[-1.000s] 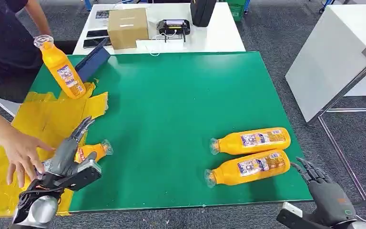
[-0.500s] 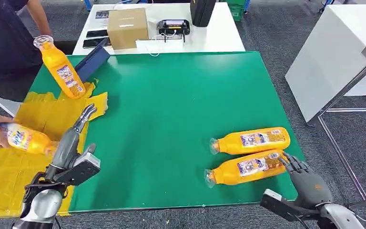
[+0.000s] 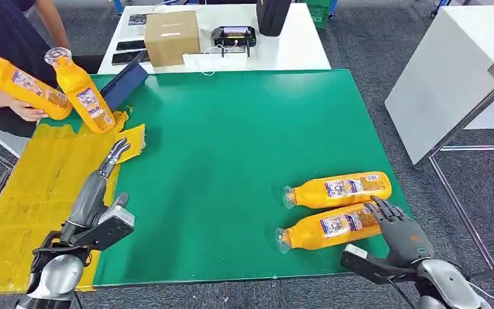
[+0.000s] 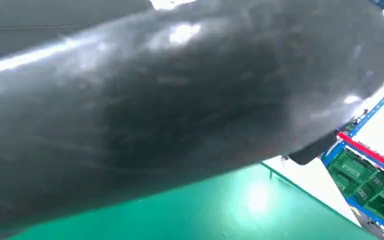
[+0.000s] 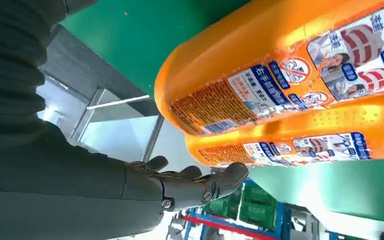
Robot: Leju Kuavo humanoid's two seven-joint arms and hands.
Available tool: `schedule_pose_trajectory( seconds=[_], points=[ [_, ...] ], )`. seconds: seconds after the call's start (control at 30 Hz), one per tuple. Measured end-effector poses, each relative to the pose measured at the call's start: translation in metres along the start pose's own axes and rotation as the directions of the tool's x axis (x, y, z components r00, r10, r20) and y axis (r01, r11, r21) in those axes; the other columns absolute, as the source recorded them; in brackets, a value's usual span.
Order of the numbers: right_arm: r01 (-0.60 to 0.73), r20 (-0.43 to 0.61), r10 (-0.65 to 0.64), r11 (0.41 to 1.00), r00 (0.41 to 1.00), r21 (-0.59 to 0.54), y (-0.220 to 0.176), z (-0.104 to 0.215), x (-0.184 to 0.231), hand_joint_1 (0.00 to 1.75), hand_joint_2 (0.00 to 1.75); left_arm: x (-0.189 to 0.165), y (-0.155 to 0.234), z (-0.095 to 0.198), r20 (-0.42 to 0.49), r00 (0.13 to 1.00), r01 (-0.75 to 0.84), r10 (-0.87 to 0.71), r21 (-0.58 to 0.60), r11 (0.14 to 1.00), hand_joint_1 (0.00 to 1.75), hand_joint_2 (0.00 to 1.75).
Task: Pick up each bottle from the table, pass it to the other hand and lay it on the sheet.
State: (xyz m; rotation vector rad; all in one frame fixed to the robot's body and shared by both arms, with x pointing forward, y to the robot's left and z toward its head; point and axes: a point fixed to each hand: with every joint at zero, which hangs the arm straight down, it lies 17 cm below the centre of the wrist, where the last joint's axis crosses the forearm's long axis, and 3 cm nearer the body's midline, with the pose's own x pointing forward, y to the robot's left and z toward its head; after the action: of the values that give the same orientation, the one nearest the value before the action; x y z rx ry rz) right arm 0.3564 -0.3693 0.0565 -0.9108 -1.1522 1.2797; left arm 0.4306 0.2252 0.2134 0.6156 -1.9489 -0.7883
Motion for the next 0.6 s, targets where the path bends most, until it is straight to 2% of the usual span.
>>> schedule_pose_trajectory(
  seconds=[0.6],
  points=[
    [-0.05, 0.023, 0.048, 0.995, 0.999, 0.085, 0.028, -0.012, 0.004, 0.0, 1.75, 0.008, 0.006, -0.011, 0.026, 1.0, -0.018, 0.018, 0.012, 1.0, 0.0, 0.0]
  ],
)
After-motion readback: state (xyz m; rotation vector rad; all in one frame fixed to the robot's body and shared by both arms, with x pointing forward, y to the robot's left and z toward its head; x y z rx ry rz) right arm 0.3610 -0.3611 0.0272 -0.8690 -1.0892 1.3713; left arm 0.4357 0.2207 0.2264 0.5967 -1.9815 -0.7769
